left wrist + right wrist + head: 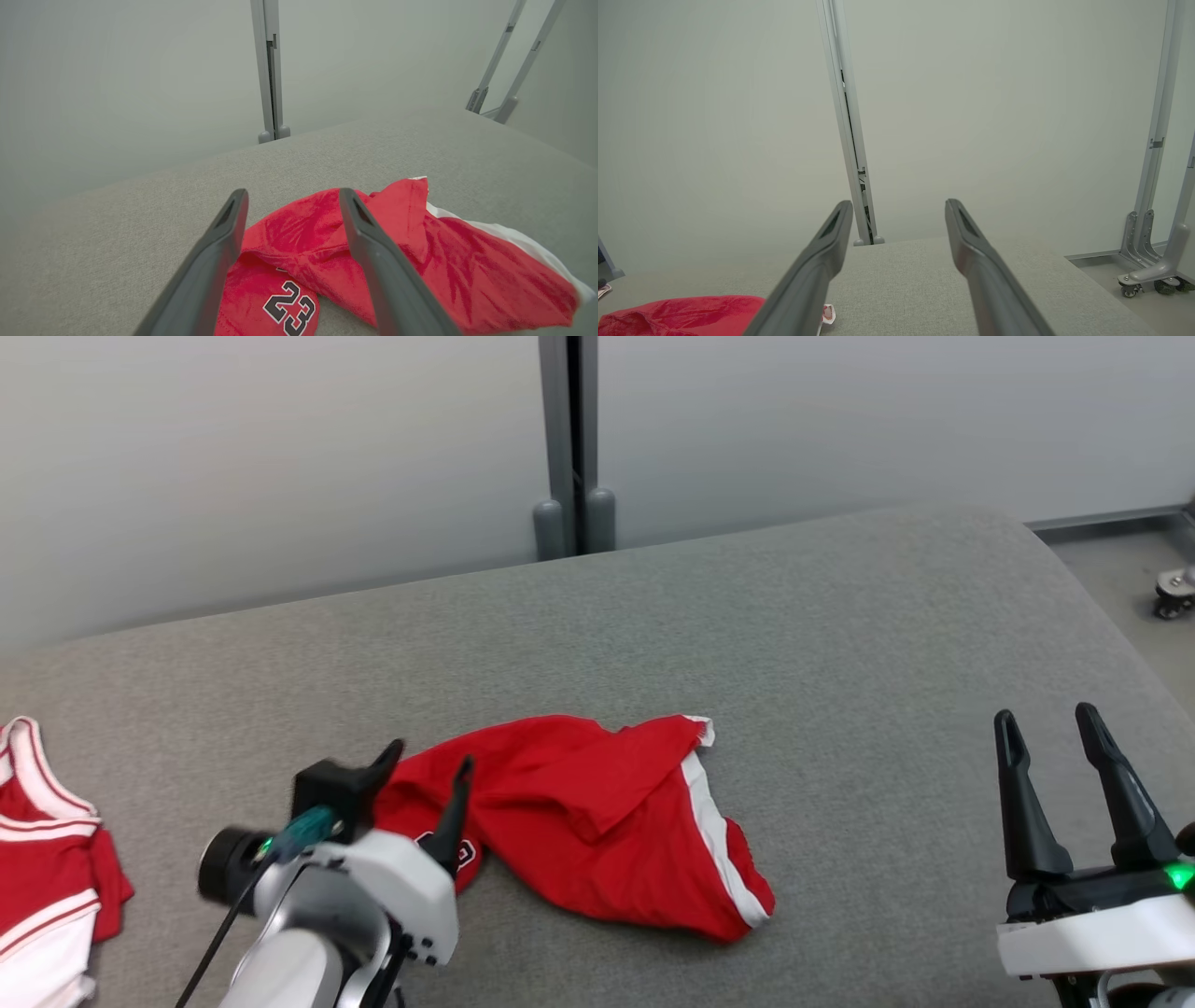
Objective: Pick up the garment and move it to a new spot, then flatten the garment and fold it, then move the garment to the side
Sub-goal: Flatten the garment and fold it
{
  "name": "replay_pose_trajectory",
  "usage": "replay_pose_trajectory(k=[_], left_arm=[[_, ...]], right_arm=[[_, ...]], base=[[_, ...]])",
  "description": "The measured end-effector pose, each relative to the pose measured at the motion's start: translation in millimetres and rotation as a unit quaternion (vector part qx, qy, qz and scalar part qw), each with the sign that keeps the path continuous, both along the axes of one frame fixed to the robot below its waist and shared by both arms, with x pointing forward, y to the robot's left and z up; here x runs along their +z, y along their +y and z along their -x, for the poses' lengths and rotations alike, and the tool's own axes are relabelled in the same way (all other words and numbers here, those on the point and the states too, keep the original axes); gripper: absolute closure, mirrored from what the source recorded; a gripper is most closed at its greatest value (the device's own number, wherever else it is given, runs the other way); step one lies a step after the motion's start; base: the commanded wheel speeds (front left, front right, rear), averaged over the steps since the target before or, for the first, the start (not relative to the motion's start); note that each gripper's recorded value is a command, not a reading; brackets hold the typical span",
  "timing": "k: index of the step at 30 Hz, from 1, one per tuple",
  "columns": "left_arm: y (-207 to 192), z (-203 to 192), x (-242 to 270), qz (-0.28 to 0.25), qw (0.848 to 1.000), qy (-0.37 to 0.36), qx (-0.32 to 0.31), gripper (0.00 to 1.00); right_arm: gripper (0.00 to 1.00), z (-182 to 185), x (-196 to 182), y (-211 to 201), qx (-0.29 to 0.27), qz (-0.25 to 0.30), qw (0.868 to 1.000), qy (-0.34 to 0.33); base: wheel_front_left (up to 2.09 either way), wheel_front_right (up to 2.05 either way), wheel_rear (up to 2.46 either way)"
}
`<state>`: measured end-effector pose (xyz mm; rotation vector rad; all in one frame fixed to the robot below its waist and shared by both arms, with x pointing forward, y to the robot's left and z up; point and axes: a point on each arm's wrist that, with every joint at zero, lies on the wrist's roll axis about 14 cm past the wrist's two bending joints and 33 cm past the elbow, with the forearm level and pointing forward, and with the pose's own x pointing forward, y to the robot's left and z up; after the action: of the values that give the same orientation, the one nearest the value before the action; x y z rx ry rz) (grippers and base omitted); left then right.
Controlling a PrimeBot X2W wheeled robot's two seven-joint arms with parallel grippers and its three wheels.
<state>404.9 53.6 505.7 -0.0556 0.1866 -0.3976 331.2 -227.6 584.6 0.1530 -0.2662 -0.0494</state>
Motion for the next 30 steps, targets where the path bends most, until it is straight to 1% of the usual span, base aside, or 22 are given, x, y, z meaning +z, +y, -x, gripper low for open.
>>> replay_pose_trajectory(k=[4,8,12,15,23,30], left_arm=[[-38.9,-10.0,-2.8,-0.038,0.996,0.029,-0.069,0.0],[-69.7,-16.7,-16.8,-0.08,0.987,0.082,-0.117,0.0],[-100.9,-25.4,-20.4,-0.107,0.975,0.113,-0.156,0.0],[-124.4,-31.8,-19.5,-0.115,0.968,0.114,-0.192,0.0],[-159.7,-50.0,-57.6,-0.158,0.943,0.158,-0.247,0.0],[-191.1,-42.9,-84.9,-0.177,0.919,0.188,-0.298,0.0]], right_arm=[[0.0,1.1,1.5,-9.6,-0.014,0.003,1.0,-0.001],[0.0,4.5,-2.7,-20.5,-0.034,0.0,0.999,0.003],[0.0,8.8,-8.9,-28.4,-0.051,-0.004,0.999,0.01],[0.0,9.1,-10.8,-33.9,-0.063,-0.006,0.998,0.012],[0.0,1.7,-23.0,-49.6,-0.092,-0.014,0.995,0.024],[0.0,5.3,-34.7,-63.0,-0.119,-0.01,0.992,0.042]], base=[[0.0,0.0,0.0],[0.0,0.0,0.0],[0.0,0.0,0.0],[0.0,0.0,0.0],[0.0,0.0,0.0],[0.0,0.0,0.0]])
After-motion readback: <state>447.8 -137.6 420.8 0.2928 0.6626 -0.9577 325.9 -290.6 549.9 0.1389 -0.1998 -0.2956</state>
